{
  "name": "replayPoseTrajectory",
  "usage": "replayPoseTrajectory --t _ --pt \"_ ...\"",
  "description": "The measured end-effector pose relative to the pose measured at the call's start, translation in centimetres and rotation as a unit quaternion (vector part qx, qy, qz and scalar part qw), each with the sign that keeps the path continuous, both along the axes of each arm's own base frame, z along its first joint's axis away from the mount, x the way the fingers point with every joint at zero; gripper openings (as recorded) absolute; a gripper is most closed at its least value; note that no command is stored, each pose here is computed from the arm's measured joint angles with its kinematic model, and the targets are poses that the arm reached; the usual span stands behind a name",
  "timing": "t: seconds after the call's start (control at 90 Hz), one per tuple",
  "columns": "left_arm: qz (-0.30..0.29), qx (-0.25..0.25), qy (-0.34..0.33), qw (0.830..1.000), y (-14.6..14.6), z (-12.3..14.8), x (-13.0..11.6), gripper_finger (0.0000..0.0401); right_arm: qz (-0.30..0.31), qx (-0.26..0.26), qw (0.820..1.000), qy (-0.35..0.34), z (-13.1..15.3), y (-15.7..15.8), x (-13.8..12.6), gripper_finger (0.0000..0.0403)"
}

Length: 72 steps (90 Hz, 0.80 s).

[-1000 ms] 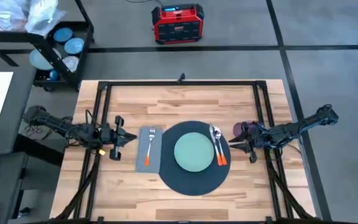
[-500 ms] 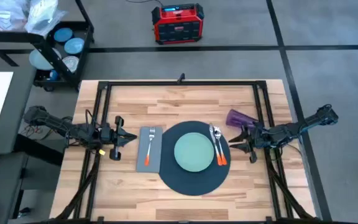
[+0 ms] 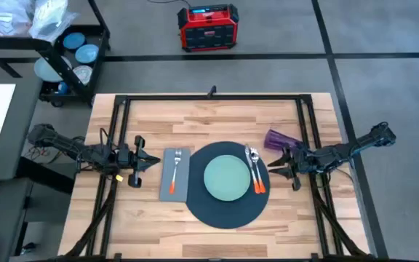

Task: Set table place
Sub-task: Move the purple glass to the right side of the blue placemat

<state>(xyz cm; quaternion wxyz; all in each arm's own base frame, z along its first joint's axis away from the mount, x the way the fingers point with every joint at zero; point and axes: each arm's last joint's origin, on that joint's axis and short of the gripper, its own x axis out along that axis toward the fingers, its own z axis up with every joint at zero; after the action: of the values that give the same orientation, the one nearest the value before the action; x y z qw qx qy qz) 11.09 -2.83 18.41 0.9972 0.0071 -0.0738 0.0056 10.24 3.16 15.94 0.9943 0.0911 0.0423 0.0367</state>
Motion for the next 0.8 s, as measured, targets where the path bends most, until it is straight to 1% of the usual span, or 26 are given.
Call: replayPoseTrajectory --t 0.478,0.8 --pt "-0.002 -0.008 0.01 1.0 -0.01 -0.19 0.03 0.0001 -0.001 0.0 1.0 0.0 0.0 -0.01 0.0 0.0089" --pt "0.0 0.002 0.01 1.0 -0.01 -0.19 0.03 0.0001 -0.001 0.0 1.0 0.0 -0.01 -0.02 0.01 0.0089"
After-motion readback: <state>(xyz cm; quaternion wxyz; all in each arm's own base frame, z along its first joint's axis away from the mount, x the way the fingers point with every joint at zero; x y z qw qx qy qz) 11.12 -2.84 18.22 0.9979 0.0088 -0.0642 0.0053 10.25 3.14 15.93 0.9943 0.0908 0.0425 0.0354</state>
